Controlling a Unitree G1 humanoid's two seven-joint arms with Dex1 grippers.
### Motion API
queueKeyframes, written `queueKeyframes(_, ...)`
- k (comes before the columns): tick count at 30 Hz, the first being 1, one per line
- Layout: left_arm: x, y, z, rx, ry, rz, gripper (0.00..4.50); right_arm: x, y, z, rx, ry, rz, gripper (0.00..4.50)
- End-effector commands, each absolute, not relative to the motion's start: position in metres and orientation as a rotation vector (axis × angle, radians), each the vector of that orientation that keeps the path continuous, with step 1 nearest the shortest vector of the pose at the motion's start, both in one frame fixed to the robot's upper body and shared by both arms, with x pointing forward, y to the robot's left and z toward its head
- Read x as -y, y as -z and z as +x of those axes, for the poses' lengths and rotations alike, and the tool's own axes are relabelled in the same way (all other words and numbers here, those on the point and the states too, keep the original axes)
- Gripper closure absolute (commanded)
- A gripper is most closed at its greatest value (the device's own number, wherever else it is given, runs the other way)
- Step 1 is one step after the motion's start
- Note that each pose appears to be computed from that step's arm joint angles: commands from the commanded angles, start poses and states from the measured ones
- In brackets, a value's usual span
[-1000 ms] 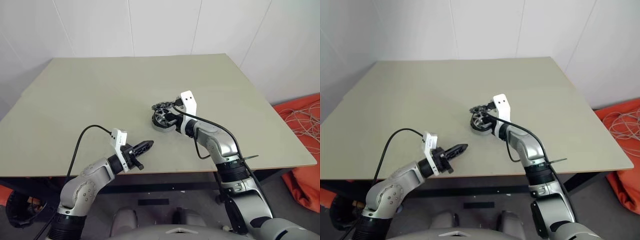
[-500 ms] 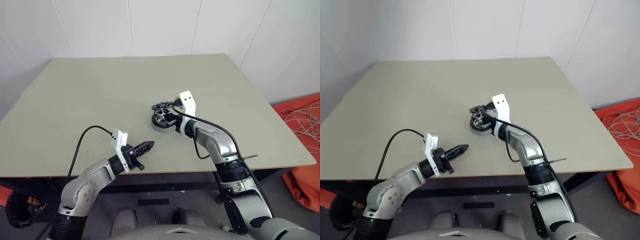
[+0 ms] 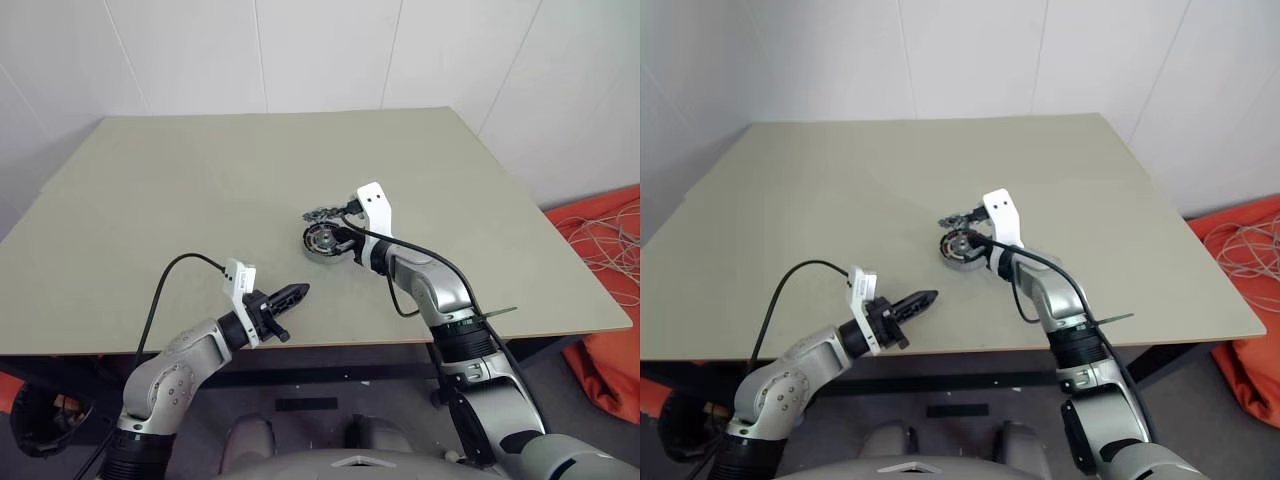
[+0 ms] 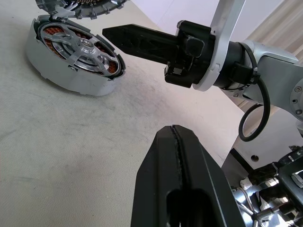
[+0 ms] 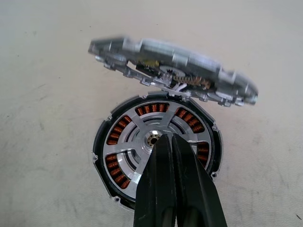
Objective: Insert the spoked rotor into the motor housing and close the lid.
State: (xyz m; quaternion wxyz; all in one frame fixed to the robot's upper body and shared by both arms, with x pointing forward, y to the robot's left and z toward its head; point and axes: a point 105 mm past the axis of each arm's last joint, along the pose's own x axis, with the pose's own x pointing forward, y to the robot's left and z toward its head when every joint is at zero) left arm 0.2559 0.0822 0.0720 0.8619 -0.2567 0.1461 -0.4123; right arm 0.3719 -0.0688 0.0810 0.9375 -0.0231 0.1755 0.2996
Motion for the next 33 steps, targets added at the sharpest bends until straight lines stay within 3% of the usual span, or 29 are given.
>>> queueKeyframes(1, -0.081, -0.085, 0.255, -0.258, 0.885, -0.539, 4.48, 0.067, -0.103, 0.377, -0.284, -0.627, -0.041, 4.50)
queueKeyframes(6, -0.081, -0.085, 0.255, -0.257, 0.882, -0.538, 4.48, 0.050, -0.132, 0.357, -0.188, -0.807, 0.081, 4.50)
queueKeyframes(9, -0.082, -0.086, 0.255, -0.256, 0.882, -0.538, 4.48, 0.048, -0.133, 0.347, -0.195, -0.862, 0.078, 4.50)
queueKeyframes(18, -0.082, -0.085, 0.254, -0.258, 0.882, -0.537, 4.48, 0.031, -0.103, 0.363, -0.262, -0.805, -0.052, 4.50)
queueKeyframes(33, -0.083, -0.085, 0.254, -0.256, 0.868, -0.538, 4.48, 0.034, -0.097, 0.391, -0.249, -0.737, -0.096, 4.50)
